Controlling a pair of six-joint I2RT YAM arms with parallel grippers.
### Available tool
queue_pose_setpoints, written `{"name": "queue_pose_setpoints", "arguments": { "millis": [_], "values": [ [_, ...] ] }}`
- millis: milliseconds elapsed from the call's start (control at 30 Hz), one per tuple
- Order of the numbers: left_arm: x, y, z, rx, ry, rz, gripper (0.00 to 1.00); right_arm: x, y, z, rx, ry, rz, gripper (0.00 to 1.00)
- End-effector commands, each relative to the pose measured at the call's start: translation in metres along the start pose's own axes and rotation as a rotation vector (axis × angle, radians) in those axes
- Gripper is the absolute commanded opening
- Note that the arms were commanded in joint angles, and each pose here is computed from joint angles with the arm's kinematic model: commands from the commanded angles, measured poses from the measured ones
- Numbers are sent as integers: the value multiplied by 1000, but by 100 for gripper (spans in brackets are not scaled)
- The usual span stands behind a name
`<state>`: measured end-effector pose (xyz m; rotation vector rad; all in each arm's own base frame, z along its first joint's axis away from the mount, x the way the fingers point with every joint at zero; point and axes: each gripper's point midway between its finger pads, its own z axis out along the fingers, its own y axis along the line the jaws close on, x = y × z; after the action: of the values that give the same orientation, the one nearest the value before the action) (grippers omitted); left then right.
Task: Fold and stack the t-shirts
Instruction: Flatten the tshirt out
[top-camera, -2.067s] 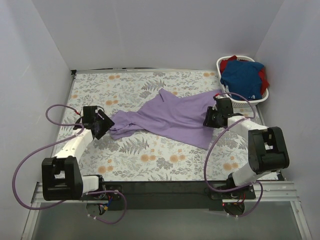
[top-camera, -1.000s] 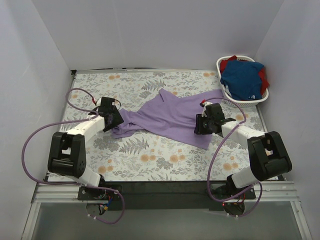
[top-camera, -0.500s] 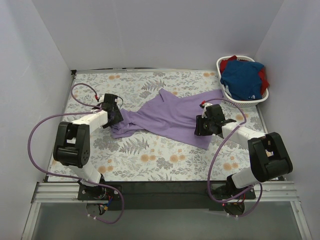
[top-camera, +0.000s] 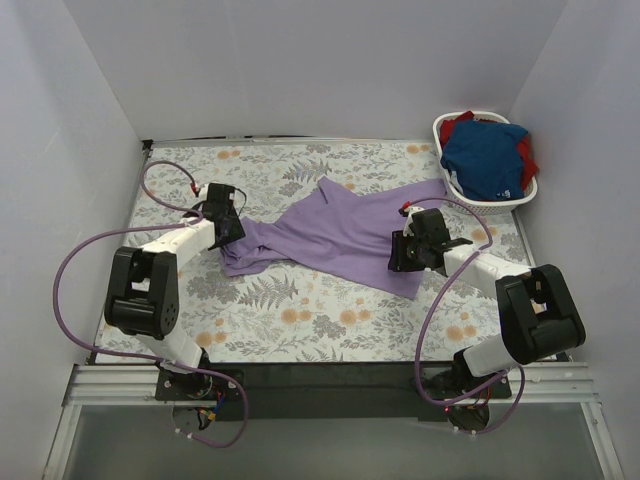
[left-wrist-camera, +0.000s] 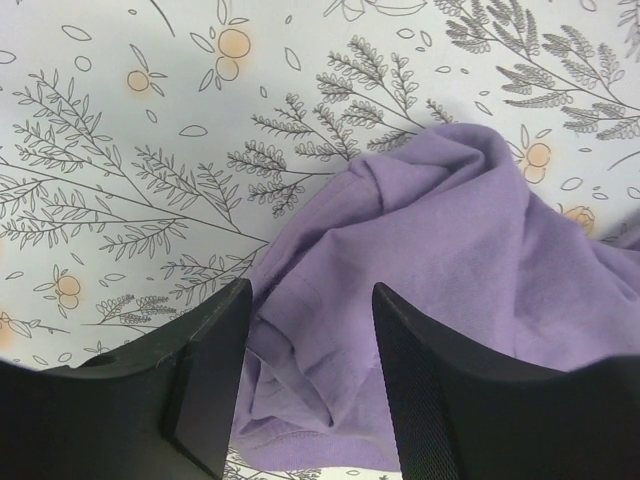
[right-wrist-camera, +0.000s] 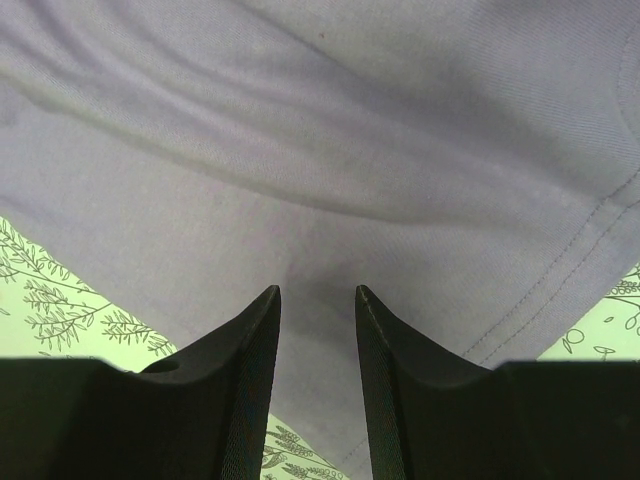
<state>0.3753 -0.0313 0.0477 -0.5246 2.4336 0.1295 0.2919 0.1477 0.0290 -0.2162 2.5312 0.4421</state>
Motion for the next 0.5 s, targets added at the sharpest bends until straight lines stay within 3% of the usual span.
{"name": "queue_pose_setpoints", "arguments": {
  "millis": [0,100,233,267,467],
  "values": [
    [-30,-13,-20,45,-92,-9,50,-1,2,-1,-17,-14,-6,43],
    [-27,-17,-20,56,-82,2,38,0,3,0,-21,-10,-4,43],
    [-18,-18,-17,55,-56,13,12,1,3,1,-24,-6,-1,43],
    [-17,-21,-21,63,-51,10,0,1,3,1,-24,-6,-2,43],
    [-5,-56,-56,182,-47,50,4,3,2,1,-19,-4,-6,43]
  ]
}}
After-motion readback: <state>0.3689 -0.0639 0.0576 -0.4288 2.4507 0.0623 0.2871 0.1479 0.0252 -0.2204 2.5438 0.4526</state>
